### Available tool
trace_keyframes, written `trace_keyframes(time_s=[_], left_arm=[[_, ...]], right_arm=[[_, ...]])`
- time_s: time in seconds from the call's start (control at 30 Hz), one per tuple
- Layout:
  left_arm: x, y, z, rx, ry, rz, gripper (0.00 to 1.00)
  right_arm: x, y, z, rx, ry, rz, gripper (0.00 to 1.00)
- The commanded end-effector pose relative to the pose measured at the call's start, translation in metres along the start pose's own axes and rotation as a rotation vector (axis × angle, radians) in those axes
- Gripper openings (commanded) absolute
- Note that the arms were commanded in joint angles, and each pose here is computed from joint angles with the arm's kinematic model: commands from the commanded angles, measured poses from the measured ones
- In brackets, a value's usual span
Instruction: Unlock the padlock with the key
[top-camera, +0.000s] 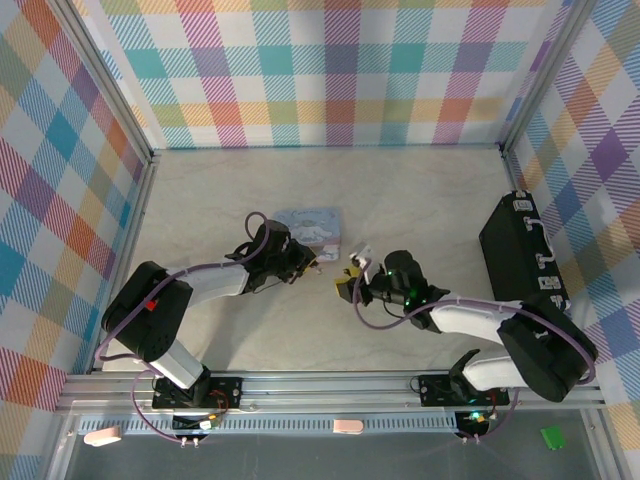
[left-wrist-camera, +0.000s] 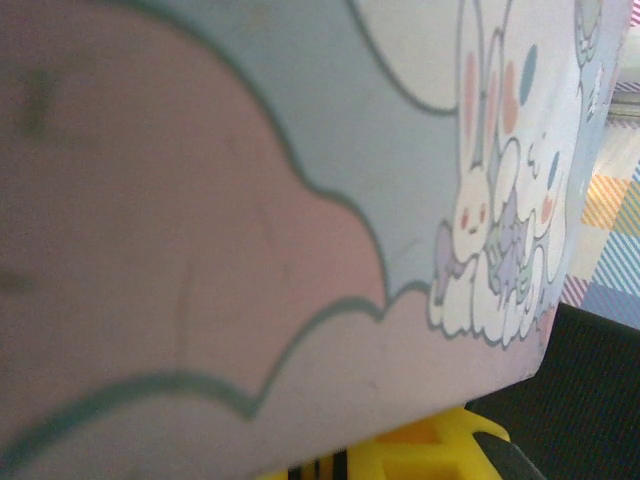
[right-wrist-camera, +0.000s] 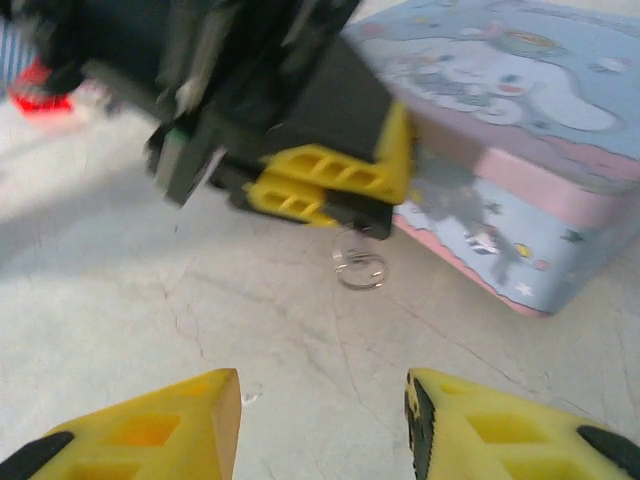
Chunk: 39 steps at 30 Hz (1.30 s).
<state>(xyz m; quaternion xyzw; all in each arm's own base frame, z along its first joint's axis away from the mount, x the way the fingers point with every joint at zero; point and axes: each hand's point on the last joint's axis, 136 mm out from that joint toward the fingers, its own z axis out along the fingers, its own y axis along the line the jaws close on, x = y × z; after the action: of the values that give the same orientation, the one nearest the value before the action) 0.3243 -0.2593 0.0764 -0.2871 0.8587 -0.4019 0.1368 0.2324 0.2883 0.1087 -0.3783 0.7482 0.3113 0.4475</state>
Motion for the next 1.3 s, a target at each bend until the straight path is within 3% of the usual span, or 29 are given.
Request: trace_keyframes(time_s=[0.0,0.27,0.5,0.93,1.27], left_arm=[[-0.002,-0.028,-0.013,0.064,0.008,0.035,0.0],[0.006,-0.024,-0.015,0.06,0.027,0.043,0.0],[0.013,-0.023,-0.015,0.056,0.033,0.054,0.0],[0.023,-0.023,-0.007,0.06,0.057,0.056,0.0],[0.028,-0.021,-0.004,0.056,0.064,0.054,0.0]], right_arm=[[-0.006,0.006,0.008,0.042,-0.046,-0.313,0.47],[-0.014,0.001,0.042,0.16,-0.094,-0.466,0.45],[-0.019,-0.015,0.058,0.25,-0.115,-0.418,0.41],[-0.007,-0.017,0.066,0.257,-0.09,-0.381,0.31],[-0.009,-0.019,0.067,0.263,-0.099,-0.317,0.16]])
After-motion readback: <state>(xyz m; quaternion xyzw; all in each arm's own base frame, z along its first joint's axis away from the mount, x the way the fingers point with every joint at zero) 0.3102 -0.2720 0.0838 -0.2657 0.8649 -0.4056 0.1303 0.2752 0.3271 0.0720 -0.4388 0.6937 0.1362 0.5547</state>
